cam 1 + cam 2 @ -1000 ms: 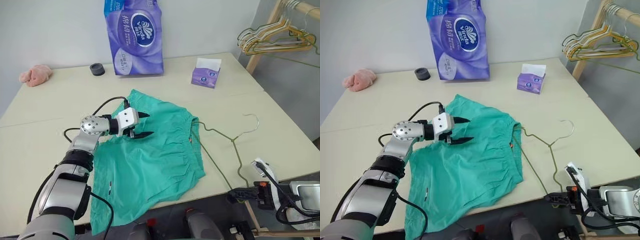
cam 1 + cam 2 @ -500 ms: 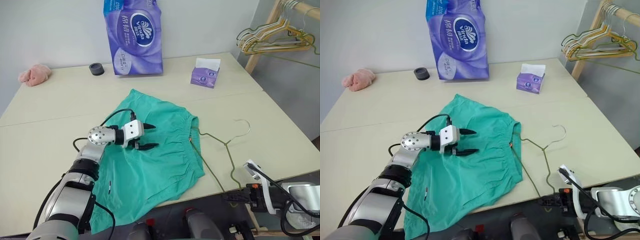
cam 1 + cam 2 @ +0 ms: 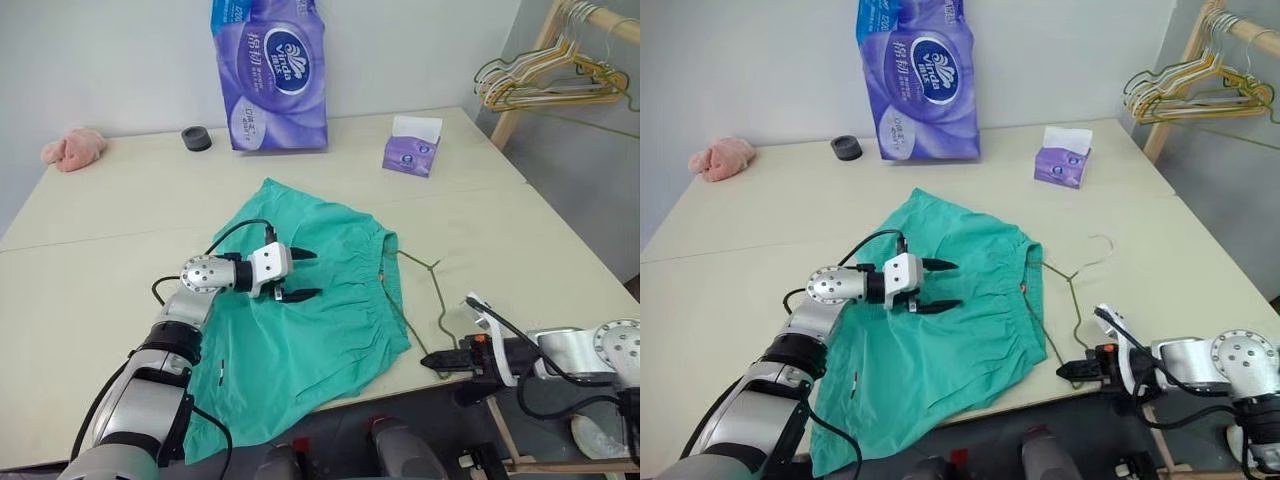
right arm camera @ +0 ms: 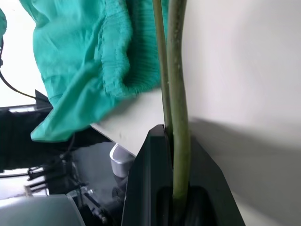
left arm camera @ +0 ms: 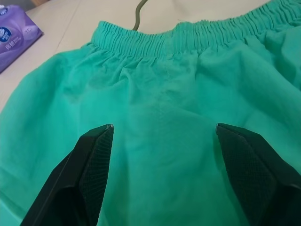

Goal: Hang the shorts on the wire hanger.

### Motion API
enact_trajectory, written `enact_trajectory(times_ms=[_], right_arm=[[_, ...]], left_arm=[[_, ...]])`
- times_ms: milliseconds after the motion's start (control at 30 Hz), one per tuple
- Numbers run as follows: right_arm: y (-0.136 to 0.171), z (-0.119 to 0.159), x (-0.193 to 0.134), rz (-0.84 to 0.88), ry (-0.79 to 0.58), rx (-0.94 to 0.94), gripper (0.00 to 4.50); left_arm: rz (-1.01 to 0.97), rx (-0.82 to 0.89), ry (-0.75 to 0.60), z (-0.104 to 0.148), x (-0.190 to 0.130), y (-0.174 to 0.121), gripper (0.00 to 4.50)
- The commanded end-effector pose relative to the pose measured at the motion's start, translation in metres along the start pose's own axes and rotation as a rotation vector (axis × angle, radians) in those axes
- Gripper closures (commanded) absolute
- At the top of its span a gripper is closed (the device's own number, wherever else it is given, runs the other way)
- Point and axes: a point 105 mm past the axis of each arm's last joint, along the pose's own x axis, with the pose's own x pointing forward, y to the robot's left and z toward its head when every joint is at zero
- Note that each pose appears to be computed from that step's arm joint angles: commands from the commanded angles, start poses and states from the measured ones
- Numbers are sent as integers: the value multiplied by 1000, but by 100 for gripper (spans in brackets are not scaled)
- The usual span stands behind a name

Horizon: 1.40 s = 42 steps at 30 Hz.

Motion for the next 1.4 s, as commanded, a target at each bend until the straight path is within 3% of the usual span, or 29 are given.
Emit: enact_trajectory(times_ms=[33,400,533,700,767,900,1033,1233,1400], right_arm=[[-1,13,9,-4,-49,13,450],[-13,53,22,-86,-264,58,450],[-13,83,18,-174,-441,-93,450],[-3,100,17,-245,-512,-347,450],[2,109,15,-325,-531,-569,450],[12,118,16,-383,-551,-823,450],[17,126,16,-452,-538,-1074,450],[17,124,18,-499,-472,-1254,450],[11,123,18,-537,-431,-1284,450]], left_arm=[[39,24,-36,10,-2,7,82],[49,19,-50,13,0,5,82],[61,0,-59,13,1,3,82],[103,-56,-80,16,-2,7,82],[138,-97,-96,20,-8,16,82],[182,-133,-98,26,-22,35,82],[300,-88,-95,44,-47,79,1],[339,56,-113,92,-72,126,1],[146,259,32,104,-79,122,1]])
